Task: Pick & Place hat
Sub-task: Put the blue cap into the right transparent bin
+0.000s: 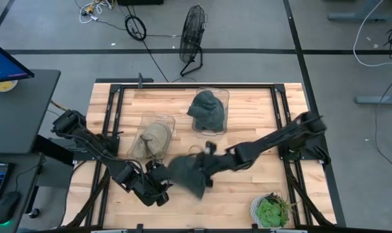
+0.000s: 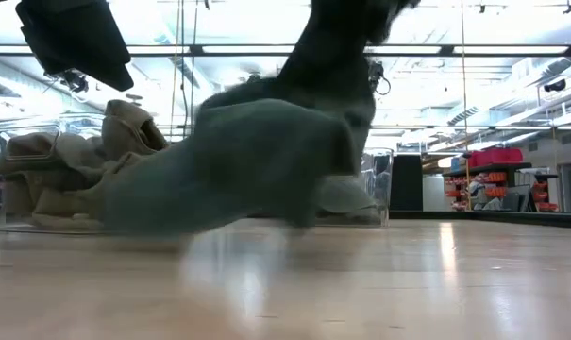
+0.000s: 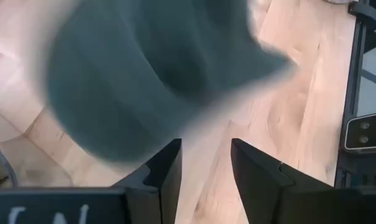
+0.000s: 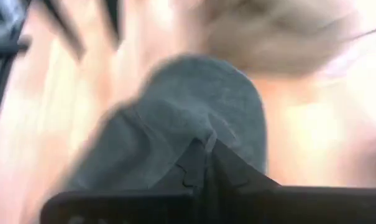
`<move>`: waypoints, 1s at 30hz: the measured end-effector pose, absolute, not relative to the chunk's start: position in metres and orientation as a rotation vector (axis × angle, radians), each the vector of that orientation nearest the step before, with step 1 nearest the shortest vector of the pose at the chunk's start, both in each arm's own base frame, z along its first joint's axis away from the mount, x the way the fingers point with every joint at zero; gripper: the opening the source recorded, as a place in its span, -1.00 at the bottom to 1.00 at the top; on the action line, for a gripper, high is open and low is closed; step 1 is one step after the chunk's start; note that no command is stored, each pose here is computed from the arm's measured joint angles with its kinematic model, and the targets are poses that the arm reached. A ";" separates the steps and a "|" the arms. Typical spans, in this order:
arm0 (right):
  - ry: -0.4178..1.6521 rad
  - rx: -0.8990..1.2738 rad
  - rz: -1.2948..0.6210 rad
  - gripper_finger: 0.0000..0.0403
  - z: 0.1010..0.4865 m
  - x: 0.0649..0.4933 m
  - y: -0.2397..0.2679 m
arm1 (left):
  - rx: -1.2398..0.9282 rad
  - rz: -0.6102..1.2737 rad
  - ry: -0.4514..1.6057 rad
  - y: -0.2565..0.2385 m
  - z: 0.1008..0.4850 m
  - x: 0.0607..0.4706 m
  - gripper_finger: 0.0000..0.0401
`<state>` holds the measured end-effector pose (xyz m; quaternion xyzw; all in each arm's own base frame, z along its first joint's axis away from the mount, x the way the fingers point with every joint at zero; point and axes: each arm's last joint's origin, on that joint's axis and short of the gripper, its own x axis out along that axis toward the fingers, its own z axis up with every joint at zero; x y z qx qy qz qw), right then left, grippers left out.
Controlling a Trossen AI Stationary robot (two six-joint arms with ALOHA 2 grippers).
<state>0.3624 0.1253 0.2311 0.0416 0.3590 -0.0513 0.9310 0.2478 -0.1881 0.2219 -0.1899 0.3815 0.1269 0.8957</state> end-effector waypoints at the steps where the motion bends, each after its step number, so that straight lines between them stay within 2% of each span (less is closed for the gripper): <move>1: 0.695 0.068 -0.154 -0.96 0.246 0.355 0.123 | -0.392 0.266 0.788 -0.188 0.222 0.248 -0.29; 8: 0.430 -0.124 -0.692 -0.95 0.325 0.296 0.089 | -0.387 0.272 0.785 -0.188 0.222 0.248 -0.29; 11: 0.349 -0.155 -0.909 -0.96 0.339 0.281 0.070 | -0.384 0.278 0.780 -0.187 0.222 0.248 -0.29; 14: 0.344 -0.090 -0.983 -0.96 0.340 0.278 0.051 | -0.380 0.284 0.773 -0.187 0.222 0.248 -0.29; 18: 0.388 -0.047 -1.067 -0.96 0.320 0.286 0.027 | -0.376 0.290 0.767 -0.187 0.222 0.248 -0.29; 23: 0.509 0.073 -1.080 -0.96 0.267 0.301 -0.001 | -0.376 0.290 0.767 -0.187 0.222 0.248 -0.29; 30: 0.619 0.118 -1.079 -0.93 0.202 0.312 -0.020 | -0.376 0.290 0.767 -0.187 0.222 0.248 -0.29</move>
